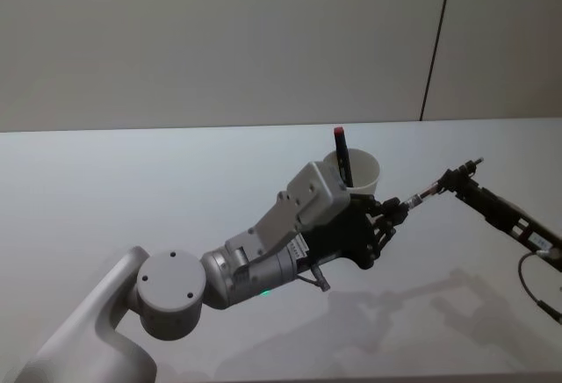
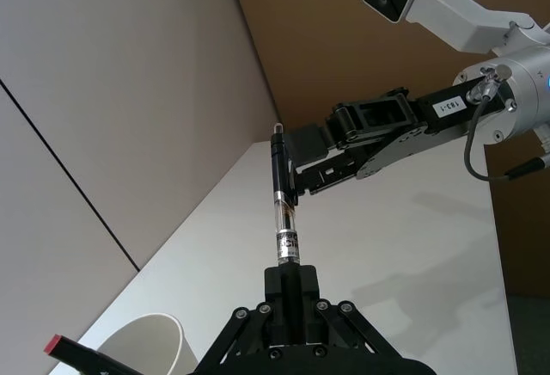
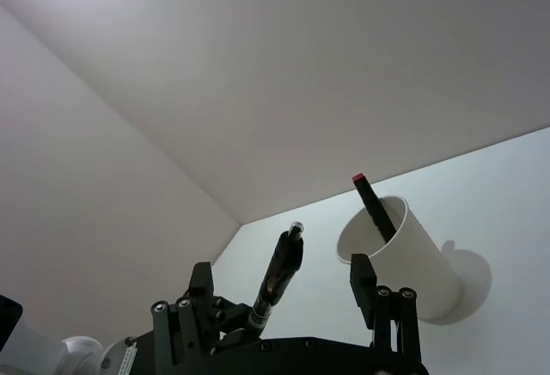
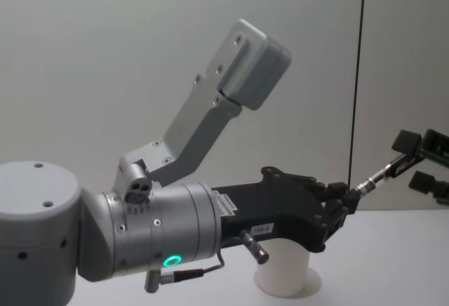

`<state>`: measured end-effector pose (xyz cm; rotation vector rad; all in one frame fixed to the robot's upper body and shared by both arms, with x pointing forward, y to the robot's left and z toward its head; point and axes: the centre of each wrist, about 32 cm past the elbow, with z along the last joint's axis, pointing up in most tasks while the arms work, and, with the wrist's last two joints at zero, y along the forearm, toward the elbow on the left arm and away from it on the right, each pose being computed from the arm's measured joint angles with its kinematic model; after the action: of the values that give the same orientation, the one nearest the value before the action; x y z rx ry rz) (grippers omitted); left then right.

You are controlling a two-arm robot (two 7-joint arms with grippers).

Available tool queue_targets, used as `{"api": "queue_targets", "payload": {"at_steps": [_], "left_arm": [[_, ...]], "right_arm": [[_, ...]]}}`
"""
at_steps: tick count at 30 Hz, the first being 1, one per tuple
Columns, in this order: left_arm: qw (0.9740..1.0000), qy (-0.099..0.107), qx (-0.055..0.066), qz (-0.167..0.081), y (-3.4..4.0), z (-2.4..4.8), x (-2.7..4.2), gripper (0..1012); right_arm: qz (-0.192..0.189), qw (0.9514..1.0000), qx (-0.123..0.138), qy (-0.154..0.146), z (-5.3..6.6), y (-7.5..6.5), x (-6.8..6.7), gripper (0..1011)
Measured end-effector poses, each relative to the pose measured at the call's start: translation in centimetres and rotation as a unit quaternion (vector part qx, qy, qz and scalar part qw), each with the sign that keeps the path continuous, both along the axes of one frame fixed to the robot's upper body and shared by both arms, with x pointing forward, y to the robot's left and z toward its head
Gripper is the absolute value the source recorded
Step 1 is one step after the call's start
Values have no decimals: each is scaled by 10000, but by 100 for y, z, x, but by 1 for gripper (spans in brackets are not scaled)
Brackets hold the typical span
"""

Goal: Place the pen into the pen holder.

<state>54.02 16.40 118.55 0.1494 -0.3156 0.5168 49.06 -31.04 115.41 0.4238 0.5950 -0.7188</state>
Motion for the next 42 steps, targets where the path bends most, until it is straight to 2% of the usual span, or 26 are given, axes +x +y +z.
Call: {"api": "queue_targets", "payload": {"at_steps": [11,20,22,24,26,35,39,40,42], "left_arm": [[10000,0,0,0,0,0,0,127],[10000,0,0,0,0,0,0,127],[10000,0,0,0,0,0,0,127],[10000,-1,0,0,0,0,0,127],[10000,0,0,0,0,0,0,127],[10000,0,0,0,0,0,0,127],[10000,0,0,0,0,0,0,127],[10000,-1,0,0,0,0,0,127],[10000,0,0,0,0,0,0,127]], "right_arm": [[-126,9995,289,82,-74,102,-23,1002],[-191,9989,410,142,-127,156,-31,1002],[-206,9987,440,156,-139,168,-31,973],[-213,9986,464,165,-146,177,-32,907],[-223,9983,508,182,-156,194,-31,890],[-254,9967,731,240,-162,256,-16,622],[-261,9958,840,259,-152,284,-5,447],[-261,9956,865,260,-147,291,-2,447],[-264,9951,917,265,-136,307,4,363]]}}
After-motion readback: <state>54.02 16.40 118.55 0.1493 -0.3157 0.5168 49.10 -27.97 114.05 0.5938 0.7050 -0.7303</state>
